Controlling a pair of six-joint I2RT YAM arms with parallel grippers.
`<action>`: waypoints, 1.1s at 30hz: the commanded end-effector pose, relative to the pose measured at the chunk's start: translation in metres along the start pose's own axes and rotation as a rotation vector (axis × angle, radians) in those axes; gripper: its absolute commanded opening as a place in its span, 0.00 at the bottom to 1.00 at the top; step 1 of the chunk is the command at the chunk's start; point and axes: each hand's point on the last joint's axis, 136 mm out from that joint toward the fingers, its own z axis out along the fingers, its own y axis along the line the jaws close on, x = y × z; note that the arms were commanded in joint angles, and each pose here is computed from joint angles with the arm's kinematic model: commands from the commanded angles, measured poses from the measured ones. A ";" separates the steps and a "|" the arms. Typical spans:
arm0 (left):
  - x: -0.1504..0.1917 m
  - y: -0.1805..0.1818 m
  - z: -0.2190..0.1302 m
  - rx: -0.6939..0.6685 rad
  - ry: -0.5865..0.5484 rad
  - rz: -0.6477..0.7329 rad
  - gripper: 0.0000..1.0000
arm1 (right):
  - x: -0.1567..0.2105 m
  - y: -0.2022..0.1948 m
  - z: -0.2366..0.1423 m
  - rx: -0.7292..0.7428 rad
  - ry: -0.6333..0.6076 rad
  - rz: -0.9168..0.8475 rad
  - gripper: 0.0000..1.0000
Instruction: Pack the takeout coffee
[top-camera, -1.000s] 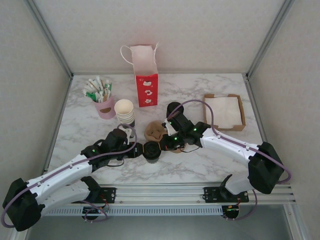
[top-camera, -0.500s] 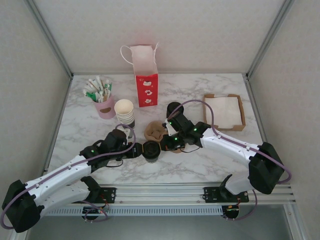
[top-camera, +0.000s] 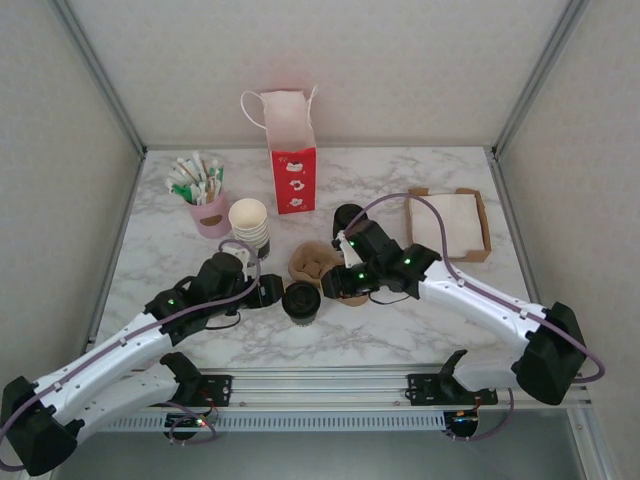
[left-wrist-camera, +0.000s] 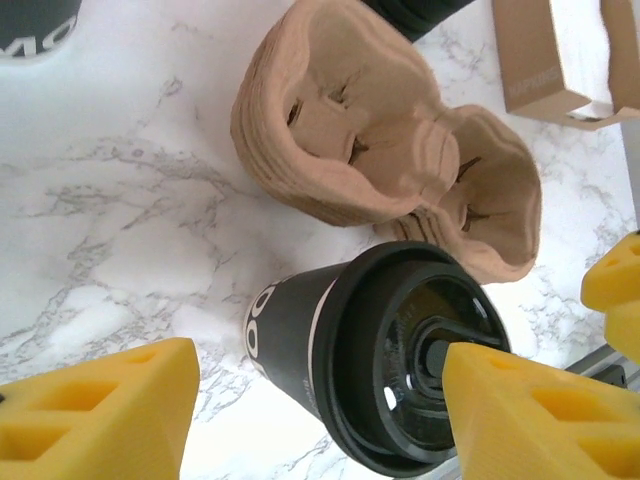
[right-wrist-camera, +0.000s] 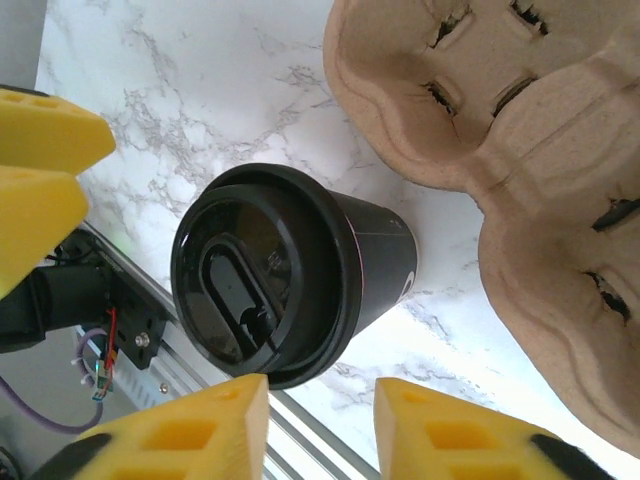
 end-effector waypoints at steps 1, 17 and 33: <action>-0.020 -0.006 -0.017 -0.009 -0.069 0.018 0.70 | -0.009 0.006 -0.022 0.015 -0.058 -0.041 0.39; -0.089 -0.052 -0.119 0.076 -0.358 0.088 1.00 | 0.000 0.002 -0.123 0.097 -0.279 -0.118 0.90; -0.105 -0.058 -0.104 0.041 -0.377 0.102 1.00 | 0.007 -0.022 -0.139 0.205 -0.343 -0.150 0.99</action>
